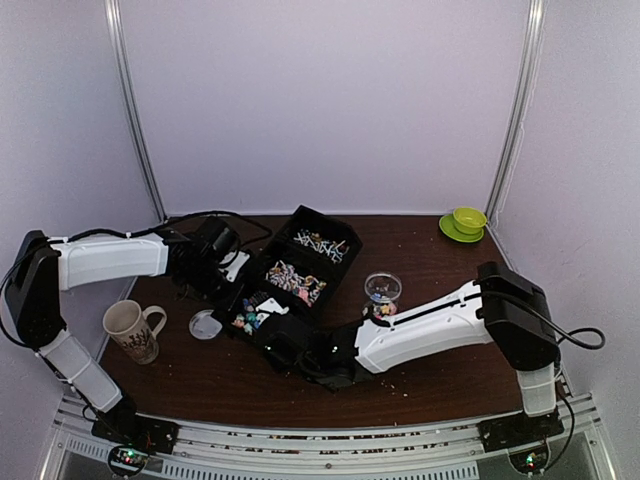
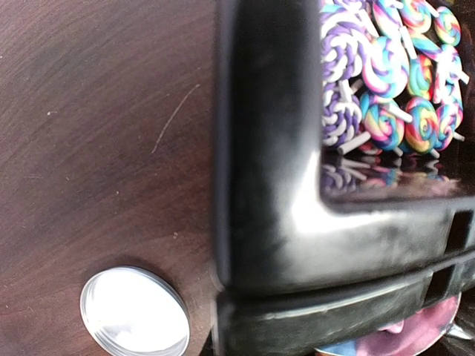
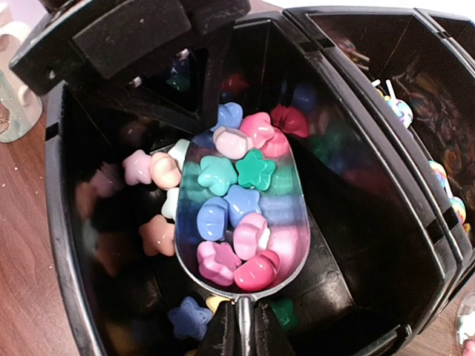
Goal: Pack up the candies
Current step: Scoop the fake candies from the plate.
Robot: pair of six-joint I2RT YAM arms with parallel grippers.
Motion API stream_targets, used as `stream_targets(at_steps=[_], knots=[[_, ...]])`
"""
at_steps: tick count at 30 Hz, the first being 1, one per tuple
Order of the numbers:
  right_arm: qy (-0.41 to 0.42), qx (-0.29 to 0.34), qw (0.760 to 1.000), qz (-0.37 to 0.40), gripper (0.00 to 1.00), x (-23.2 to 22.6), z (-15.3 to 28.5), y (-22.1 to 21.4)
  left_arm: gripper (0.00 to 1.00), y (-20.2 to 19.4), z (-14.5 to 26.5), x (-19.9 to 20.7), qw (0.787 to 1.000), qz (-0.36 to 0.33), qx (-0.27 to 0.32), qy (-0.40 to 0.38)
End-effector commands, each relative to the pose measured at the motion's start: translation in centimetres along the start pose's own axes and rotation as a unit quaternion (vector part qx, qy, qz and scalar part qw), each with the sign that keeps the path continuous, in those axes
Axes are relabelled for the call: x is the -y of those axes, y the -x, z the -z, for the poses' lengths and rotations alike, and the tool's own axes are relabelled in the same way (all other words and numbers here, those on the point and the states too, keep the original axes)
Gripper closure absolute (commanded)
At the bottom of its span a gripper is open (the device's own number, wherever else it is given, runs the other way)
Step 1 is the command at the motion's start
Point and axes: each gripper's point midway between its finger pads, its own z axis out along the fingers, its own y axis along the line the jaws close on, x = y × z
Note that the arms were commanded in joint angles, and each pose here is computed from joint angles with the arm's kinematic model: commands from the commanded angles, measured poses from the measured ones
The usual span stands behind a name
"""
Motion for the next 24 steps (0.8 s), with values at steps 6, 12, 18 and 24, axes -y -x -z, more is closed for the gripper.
stream_targets(at_steps=[6,12,18,24], knots=[[-0.043,0.031,0.998,0.016,1.0,4.2,-0.3,-3.1,1.0,5.6,4.2,4.0,0.99,-0.015,0.108,-0.091],[-0.049,0.055,0.997,0.02,1.0,4.3,-0.3,-3.4,1.0,5.5,4.0,3.8,0.99,-0.012,0.105,-0.091],[-0.051,0.072,0.996,0.019,1.0,4.3,0.5,-3.1,1.0,5.2,3.3,2.6,0.993,0.006,0.09,-0.071],[-0.045,0.09,0.995,0.009,1.0,4.4,1.3,-2.9,1.0,5.0,3.1,2.2,0.994,0.011,0.085,-0.068]])
